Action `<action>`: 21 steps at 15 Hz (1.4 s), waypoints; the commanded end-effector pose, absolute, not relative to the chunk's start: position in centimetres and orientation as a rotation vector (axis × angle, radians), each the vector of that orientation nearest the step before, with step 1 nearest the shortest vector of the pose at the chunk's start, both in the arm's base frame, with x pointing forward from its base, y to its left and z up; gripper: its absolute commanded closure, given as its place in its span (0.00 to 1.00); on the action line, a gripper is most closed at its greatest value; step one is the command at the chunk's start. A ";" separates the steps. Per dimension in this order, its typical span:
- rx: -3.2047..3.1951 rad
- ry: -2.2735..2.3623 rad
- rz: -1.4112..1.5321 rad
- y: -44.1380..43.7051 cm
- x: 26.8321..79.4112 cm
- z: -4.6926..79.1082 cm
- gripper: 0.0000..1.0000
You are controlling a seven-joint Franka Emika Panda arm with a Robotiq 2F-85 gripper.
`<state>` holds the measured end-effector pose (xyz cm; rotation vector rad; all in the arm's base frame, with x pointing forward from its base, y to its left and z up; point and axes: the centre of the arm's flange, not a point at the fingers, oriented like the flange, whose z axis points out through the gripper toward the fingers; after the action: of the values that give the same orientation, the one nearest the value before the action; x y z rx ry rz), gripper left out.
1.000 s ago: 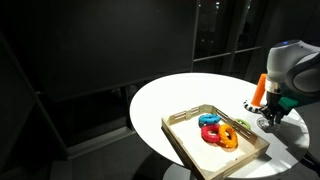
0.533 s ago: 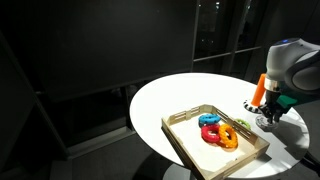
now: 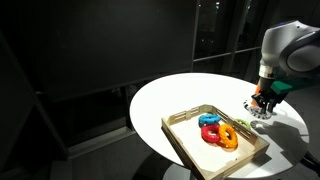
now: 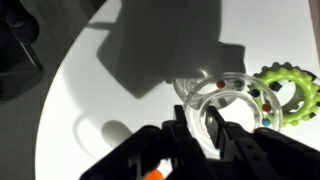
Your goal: Pick up the clear ring and put it in the wooden tray
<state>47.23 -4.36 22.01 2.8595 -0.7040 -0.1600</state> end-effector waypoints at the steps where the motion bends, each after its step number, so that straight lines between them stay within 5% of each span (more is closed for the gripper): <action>1: 2.894 -0.687 -0.211 -2.6 48.7 24.3 0.92; 7: 2.904 -0.669 -0.234 -0.4 48.9 24.1 0.92; 8: 2.905 -0.665 -0.235 -0.2 49.0 24.1 0.74; 15: 2.902 -0.664 -0.245 -0.2 48.9 23.8 0.74; 16: 2.902 -0.664 -0.245 -0.2 48.9 23.8 0.92; 21: 2.928 -0.606 -0.187 1.6 50.2 24.4 0.92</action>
<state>49.08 0.58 23.88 2.9131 -0.6411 -0.2283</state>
